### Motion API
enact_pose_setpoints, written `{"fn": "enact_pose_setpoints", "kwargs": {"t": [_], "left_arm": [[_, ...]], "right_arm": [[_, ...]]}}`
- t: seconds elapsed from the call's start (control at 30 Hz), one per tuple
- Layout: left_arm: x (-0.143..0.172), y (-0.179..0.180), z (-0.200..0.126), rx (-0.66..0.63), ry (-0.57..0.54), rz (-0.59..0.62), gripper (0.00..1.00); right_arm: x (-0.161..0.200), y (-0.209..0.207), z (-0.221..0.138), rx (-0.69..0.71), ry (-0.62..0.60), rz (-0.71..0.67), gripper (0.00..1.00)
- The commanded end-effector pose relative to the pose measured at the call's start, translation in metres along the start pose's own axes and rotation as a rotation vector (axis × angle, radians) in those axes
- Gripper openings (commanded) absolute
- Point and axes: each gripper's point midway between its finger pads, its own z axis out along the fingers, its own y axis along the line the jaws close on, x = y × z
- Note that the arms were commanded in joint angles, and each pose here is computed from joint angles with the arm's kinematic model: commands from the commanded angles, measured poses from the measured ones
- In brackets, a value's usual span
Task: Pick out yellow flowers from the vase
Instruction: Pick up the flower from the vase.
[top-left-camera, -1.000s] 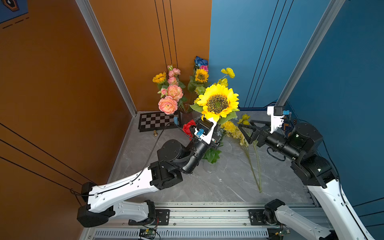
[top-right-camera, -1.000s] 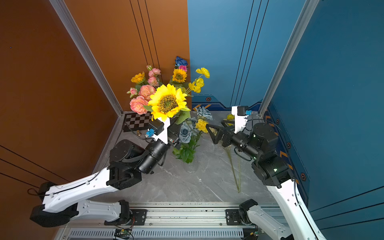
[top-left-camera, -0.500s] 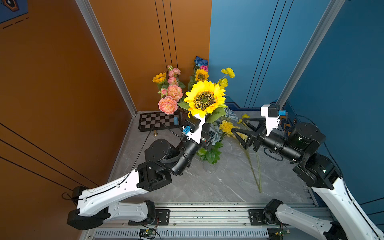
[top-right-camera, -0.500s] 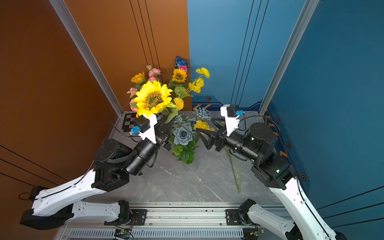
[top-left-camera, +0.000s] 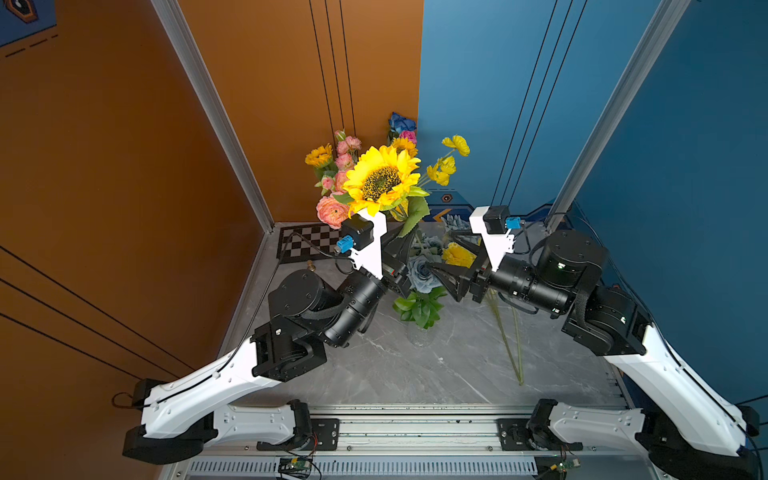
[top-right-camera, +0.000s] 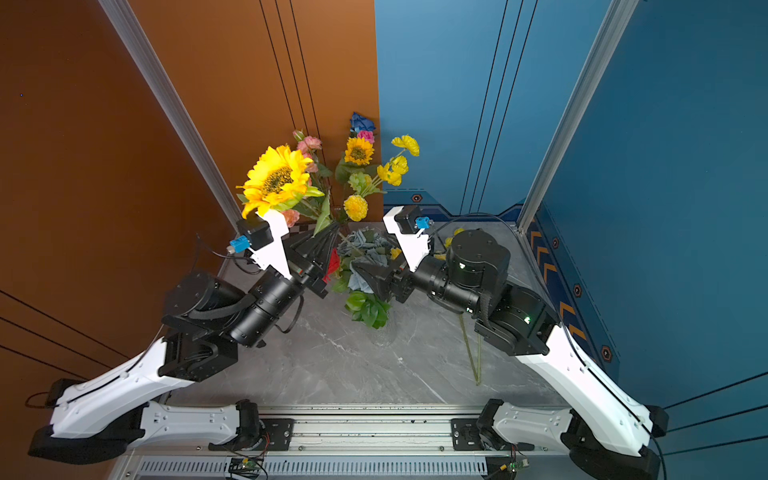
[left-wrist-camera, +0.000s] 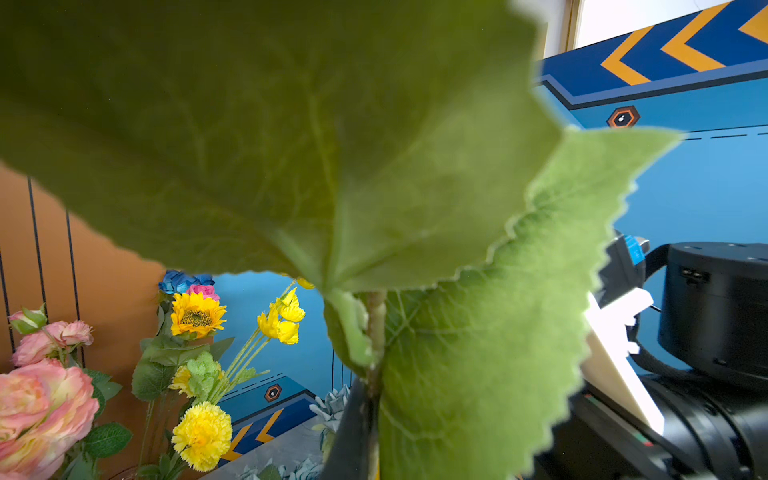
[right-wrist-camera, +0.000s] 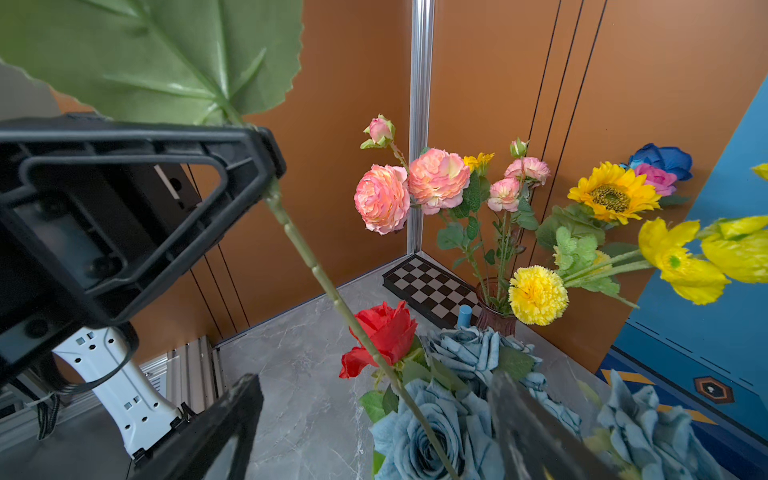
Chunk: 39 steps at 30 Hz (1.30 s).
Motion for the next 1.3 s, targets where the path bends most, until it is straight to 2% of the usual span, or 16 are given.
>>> {"fn": "enact_pose_setpoints", "kwargs": {"t": [0.0,0.2,0.3,0.33,0.47,0.67,0.73,1.2,1.23,1.27], "left_arm": [[-0.022,0.009,-0.008,0.011,-0.03,-0.084,0.0],[-0.027,0.019,-0.009,0.006,-0.023,-0.144,0.0],[-0.025,0.022,-0.008,0.001,-0.018,-0.151,0.0],[-0.024,0.023,-0.008,-0.002,-0.016,-0.149,0.0],[-0.021,0.028,-0.007,-0.013,-0.014,-0.161,0.0],[-0.017,0.034,-0.005,-0.027,-0.009,-0.165,0.0],[-0.016,0.035,-0.004,-0.029,-0.009,-0.169,0.0],[-0.01,0.045,-0.003,-0.058,-0.006,-0.177,0.01],[-0.01,0.045,-0.003,-0.059,-0.008,-0.178,0.04],[-0.009,0.045,-0.003,-0.056,-0.008,-0.181,0.15]], "right_arm": [[-0.006,-0.006,0.001,0.047,0.01,-0.07,0.86],[-0.016,-0.004,0.014,0.039,0.006,-0.091,0.78],[-0.012,-0.003,0.026,0.03,0.025,-0.096,0.76],[-0.022,-0.002,0.025,0.027,0.003,-0.098,0.76],[-0.025,0.002,0.036,0.007,0.005,-0.099,0.73],[-0.023,0.004,0.053,0.006,0.024,-0.102,0.63],[-0.022,0.004,0.057,0.01,0.029,-0.103,0.58],[-0.017,0.004,0.059,0.047,0.04,-0.099,0.04],[-0.017,0.004,0.058,0.049,0.041,-0.097,0.0],[-0.017,0.004,0.058,0.051,0.041,-0.097,0.0]]}}
